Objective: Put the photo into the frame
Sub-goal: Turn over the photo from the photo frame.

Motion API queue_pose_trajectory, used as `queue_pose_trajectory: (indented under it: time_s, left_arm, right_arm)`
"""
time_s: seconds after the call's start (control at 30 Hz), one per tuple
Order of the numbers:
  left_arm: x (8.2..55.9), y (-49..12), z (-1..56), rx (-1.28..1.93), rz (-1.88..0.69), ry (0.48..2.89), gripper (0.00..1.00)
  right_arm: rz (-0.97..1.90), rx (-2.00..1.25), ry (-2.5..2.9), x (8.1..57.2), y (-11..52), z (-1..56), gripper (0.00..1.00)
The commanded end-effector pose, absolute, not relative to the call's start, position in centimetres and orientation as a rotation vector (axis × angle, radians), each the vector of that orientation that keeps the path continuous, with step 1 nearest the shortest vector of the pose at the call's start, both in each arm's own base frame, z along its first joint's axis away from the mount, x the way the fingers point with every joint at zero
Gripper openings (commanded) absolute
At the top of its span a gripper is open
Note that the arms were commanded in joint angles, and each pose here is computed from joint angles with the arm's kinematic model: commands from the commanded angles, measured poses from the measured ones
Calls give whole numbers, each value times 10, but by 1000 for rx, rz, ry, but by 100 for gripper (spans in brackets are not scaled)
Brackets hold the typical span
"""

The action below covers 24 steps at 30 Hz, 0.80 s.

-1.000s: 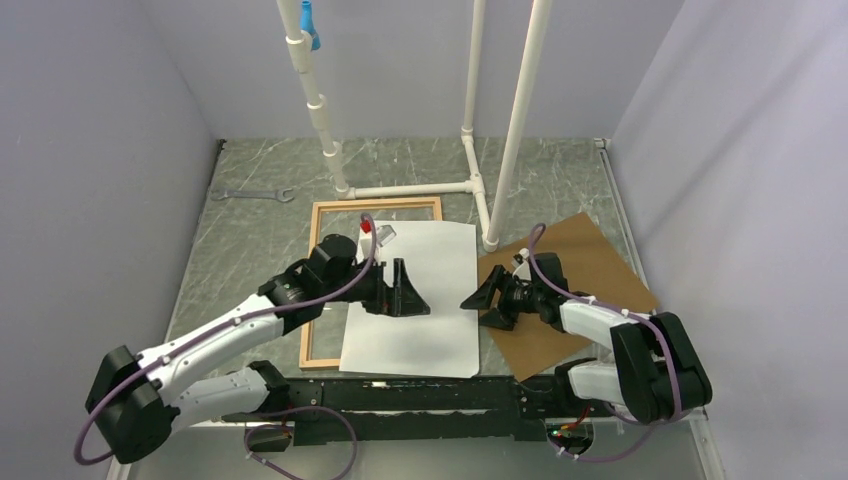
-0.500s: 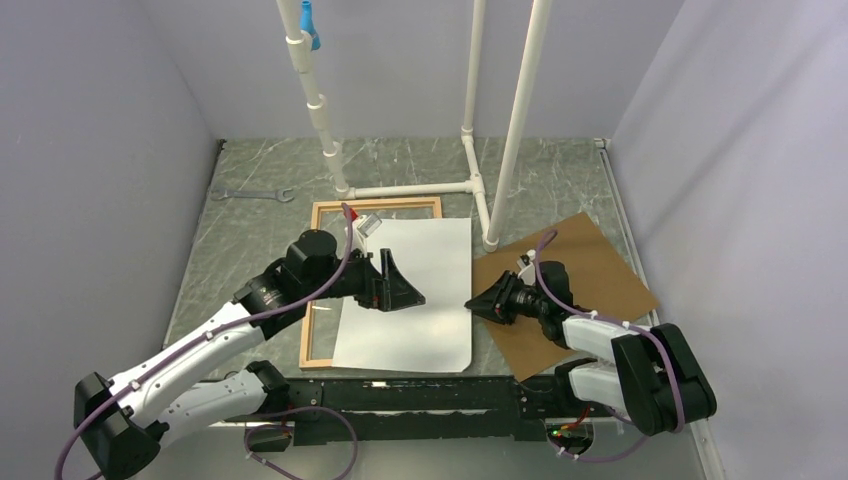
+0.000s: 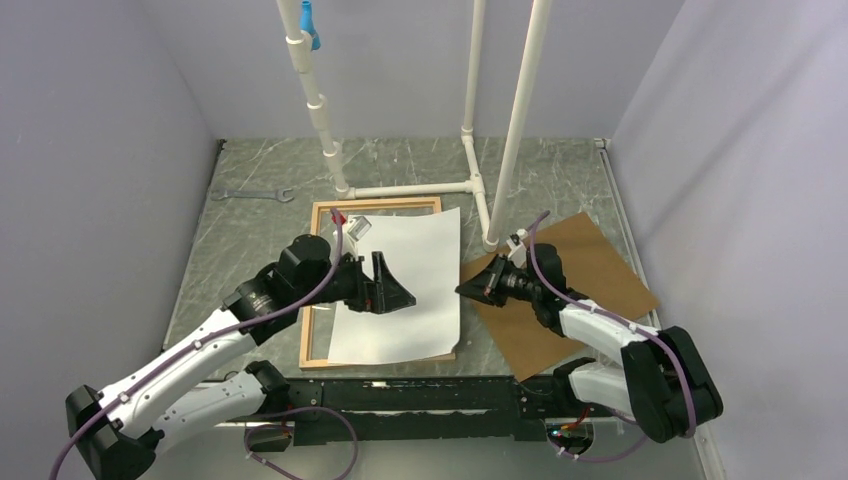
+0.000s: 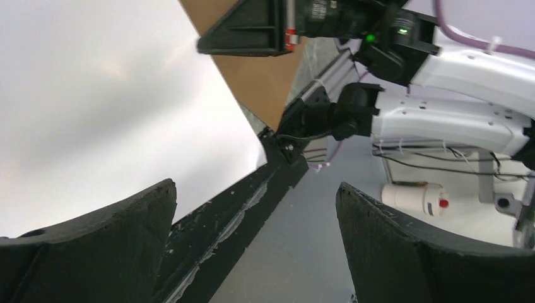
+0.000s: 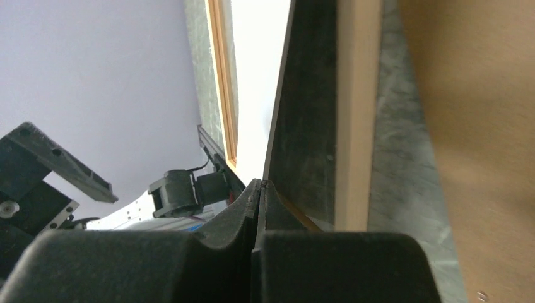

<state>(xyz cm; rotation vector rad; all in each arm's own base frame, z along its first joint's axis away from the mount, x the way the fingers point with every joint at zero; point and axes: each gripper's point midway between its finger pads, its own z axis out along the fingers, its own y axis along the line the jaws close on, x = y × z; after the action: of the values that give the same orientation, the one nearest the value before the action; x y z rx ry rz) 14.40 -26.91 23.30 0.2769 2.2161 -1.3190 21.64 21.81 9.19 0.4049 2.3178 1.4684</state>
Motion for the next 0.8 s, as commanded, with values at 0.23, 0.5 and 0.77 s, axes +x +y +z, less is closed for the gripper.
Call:
queue_pose_trajectory:
  time_s: [0.23, 0.5, 0.77]
  left_arm:
    - [169, -217, 236, 114, -946, 2217, 99]
    - [171, -199, 225, 90, -821, 2254, 99]
    - [170, -184, 228, 50, -771, 2235, 99]
  right_arm:
    - [1176, 173, 2324, 231, 234, 138, 0]
    - [1079, 50, 2374, 237, 258, 141, 0]
    - [1066, 89, 2366, 242, 275, 131, 0]
